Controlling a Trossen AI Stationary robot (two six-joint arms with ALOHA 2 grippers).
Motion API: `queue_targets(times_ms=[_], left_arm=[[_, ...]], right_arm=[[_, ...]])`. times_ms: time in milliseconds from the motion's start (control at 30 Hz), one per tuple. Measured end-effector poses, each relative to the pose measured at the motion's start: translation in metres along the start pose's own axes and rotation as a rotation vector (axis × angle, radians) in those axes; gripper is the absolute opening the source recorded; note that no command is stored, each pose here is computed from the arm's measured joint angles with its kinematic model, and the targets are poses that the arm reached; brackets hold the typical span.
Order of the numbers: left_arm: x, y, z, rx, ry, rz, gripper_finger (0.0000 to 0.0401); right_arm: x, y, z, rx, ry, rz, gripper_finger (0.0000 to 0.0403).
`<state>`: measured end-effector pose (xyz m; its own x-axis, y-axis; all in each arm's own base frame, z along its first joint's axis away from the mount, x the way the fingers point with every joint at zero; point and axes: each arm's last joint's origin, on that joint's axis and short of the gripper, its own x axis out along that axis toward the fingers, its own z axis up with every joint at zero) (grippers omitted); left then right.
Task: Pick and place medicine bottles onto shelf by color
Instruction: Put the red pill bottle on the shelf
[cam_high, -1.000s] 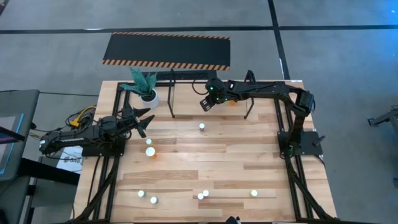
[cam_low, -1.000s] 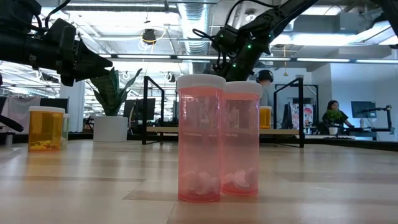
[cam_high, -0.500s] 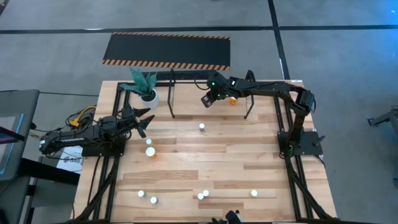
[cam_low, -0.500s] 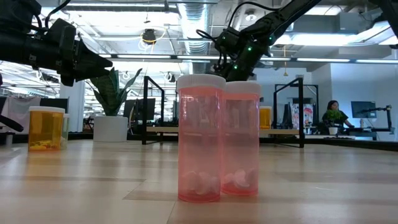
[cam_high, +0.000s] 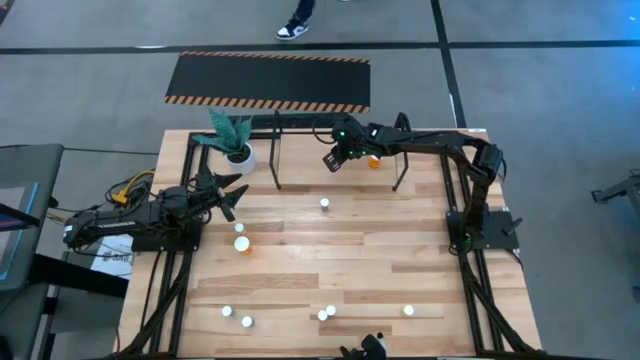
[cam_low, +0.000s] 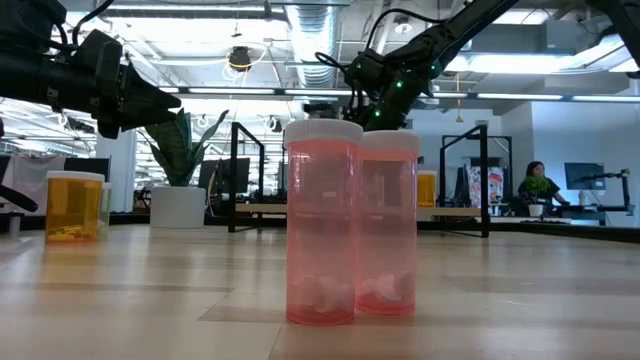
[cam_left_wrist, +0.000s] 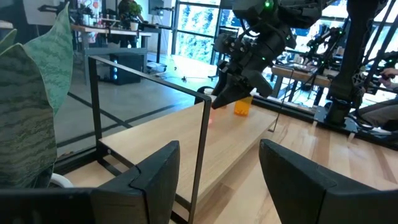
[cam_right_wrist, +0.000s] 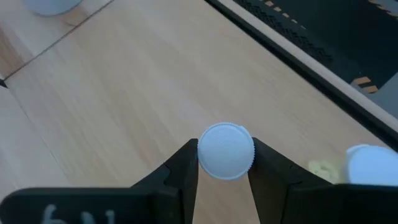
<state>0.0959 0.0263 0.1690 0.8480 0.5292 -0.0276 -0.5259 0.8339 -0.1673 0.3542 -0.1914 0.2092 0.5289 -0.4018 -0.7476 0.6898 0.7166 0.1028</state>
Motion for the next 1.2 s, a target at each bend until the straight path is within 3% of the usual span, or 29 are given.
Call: queue_targets(times_ms=[1200], left_arm=[[0.0000, 0.0000, 0.0000, 0.000, 0.000, 0.000, 0.0208]], right_arm=[[-0.0006, 0.0064, -0.0017, -0.026, 0.001, 0.012, 0.0170]])
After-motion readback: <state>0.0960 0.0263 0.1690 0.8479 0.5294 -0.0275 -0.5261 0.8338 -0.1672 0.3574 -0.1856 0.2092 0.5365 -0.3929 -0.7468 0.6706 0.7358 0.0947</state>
